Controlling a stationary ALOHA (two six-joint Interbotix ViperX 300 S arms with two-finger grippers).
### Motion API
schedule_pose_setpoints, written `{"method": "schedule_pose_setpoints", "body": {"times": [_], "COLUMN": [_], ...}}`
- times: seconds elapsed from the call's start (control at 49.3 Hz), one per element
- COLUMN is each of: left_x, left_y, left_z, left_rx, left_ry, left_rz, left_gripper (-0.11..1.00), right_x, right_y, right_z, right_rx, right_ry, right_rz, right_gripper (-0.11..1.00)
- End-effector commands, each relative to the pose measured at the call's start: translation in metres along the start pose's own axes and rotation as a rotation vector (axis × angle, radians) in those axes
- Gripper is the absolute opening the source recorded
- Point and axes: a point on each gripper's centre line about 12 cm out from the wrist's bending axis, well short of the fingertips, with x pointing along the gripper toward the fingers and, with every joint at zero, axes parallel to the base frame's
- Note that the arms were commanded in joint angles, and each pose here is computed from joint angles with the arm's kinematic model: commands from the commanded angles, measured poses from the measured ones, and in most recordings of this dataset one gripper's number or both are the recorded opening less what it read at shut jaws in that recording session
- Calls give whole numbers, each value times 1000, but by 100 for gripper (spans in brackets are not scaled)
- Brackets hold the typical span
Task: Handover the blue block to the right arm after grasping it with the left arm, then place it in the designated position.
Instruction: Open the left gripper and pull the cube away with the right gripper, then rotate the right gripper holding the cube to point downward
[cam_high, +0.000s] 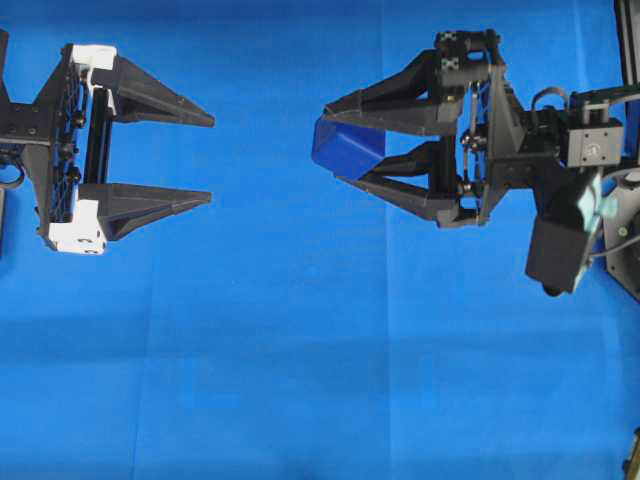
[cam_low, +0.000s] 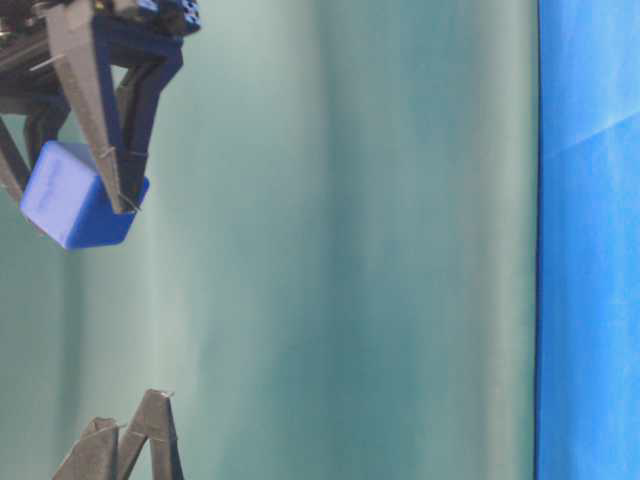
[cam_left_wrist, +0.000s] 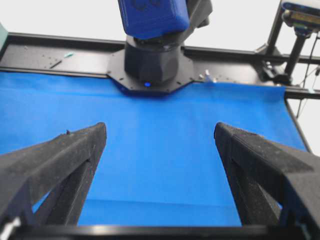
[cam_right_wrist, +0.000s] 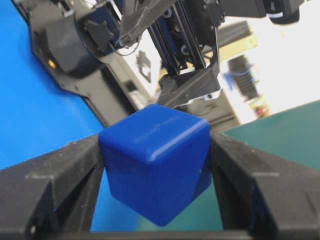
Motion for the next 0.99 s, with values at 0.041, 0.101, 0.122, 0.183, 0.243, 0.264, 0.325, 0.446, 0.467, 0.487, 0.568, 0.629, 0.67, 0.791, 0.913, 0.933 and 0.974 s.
{"method": "schedule_pose_setpoints", "body": {"times": [0.041,0.101,0.122,0.183,0.243,0.264,0.325,0.446,0.467,0.487,0.568,0.629,0.67,0.791,0.913,0.933,0.974], "left_x": [-4,-4,-4,-4,-4,-4,-4,-4,-4,-4,-4,-4,-4,-4,-4,-4,-4], "left_y": [0,0,0,0,0,0,0,0,0,0,0,0,0,0,0,0,0], "left_z": [13,12,12,12,11,11,11,11,11,11,11,11,11,11,11,11,11], "left_rx": [6,6,6,6,6,6,6,8,6,8,8,8,8,6,6,8,8], "left_ry": [-40,-38,-37,-35,-31,-31,-29,-29,-31,-31,-31,-29,-31,-31,-31,-31,-31], "left_rz": [0,0,0,1,1,1,1,1,1,1,1,1,1,1,1,1,1], "left_gripper": [93,93,93,93,93,93,93,93,93,93,93,93,93,93,93,93,93], "right_x": [-3,-4,-4,-5,-7,-7,-9,-11,-11,-11,-11,-12,-12,-15,-16,-16,-16], "right_y": [-7,-7,-7,-7,-8,-8,-9,-10,-9,-10,-9,-9,-10,-10,-11,-12,-11], "right_z": [8,7,8,7,7,7,6,5,5,5,1,-1,-2,-1,-1,-1,-1], "right_rx": [177,274,301,391,480,507,589,724,744,762,830,860,865,865,865,865,865], "right_ry": [-25,-19,-19,-12,-6,-4,6,24,27,31,55,78,88,94,95,92,95], "right_rz": [-22,-20,-20,-20,-23,-24,-28,-33,-34,-36,-40,-48,-53,-57,-60,-60,-60], "right_gripper": [56,56,56,56,56,56,56,56,56,56,56,56,56,56,56,56,56]}}
